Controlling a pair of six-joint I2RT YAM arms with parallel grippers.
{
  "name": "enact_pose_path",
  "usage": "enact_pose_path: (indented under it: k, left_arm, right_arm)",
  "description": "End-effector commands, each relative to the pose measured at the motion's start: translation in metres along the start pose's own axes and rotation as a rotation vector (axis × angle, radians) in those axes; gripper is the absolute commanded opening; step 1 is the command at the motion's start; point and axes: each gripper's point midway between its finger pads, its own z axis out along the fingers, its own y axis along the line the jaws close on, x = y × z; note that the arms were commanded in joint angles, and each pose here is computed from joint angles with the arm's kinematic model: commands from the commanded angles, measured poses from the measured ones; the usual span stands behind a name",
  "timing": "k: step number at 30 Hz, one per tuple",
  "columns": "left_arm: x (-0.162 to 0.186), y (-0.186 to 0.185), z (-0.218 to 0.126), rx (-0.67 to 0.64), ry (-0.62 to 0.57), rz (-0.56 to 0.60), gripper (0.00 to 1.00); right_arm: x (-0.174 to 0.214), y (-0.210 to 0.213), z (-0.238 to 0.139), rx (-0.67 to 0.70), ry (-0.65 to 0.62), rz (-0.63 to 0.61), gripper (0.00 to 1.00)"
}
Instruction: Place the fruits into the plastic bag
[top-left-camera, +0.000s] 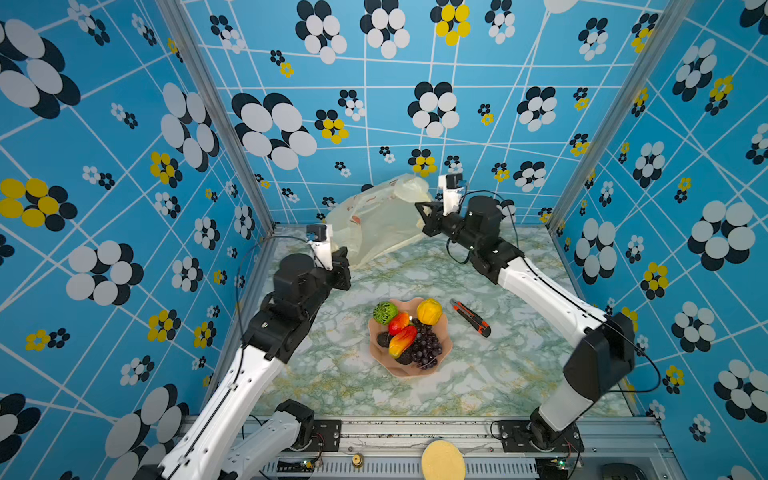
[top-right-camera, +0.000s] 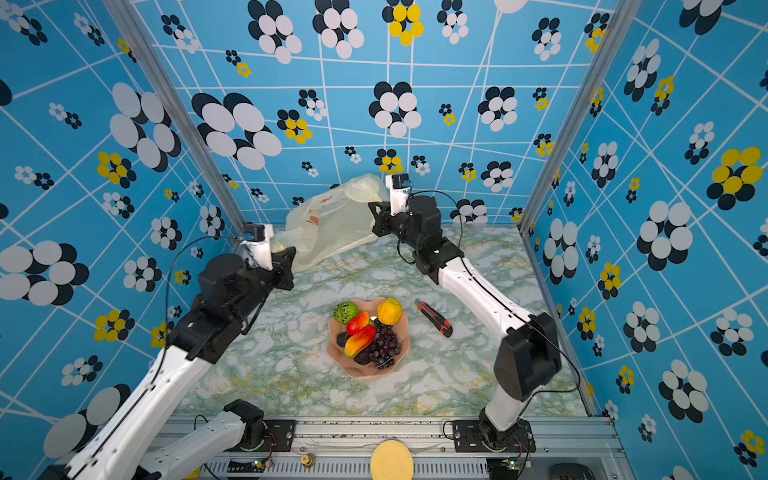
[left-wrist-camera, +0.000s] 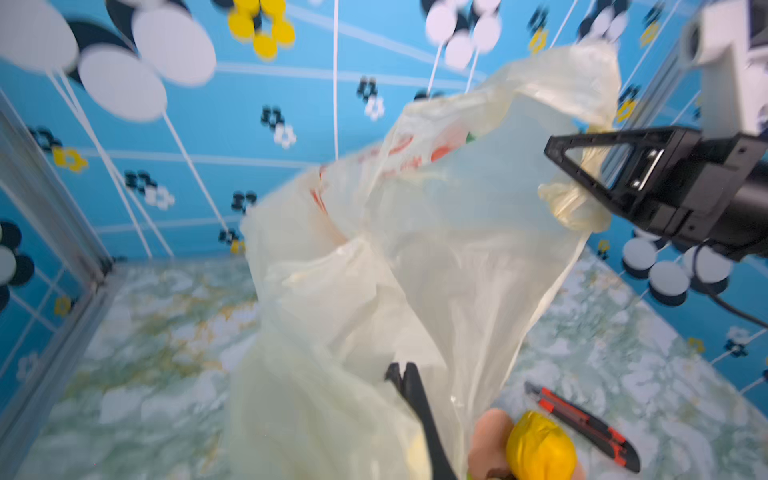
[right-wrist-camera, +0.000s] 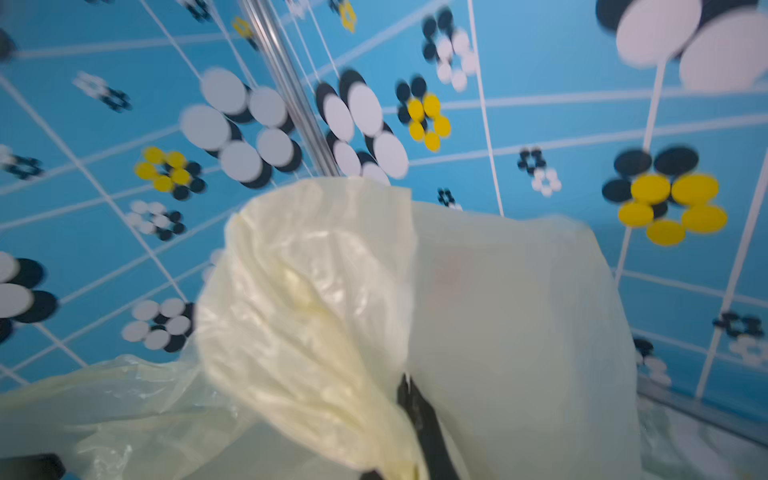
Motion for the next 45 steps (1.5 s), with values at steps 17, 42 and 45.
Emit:
enact_pose_path:
  k: [17,42,45]
  left_arm:
    - [0.116,0.035,0.069,-0.046,0.362,-0.188,0.00]
    - [0.125,-0.006,0.075,0.082,0.435,-0.197,0.00]
    - [0.126,-0.011,0.076,0.097,0.448,-0.189,0.00]
  right_arm:
    - [0.137,-0.053,0.052,0.106,0.396,0.171,0.00]
    - [0.136,-0.098,0.005,0.169,0.412,0.314,0.74]
    - [0.135,-0.097,-0.001,0.171,0.414,0.309,0.83]
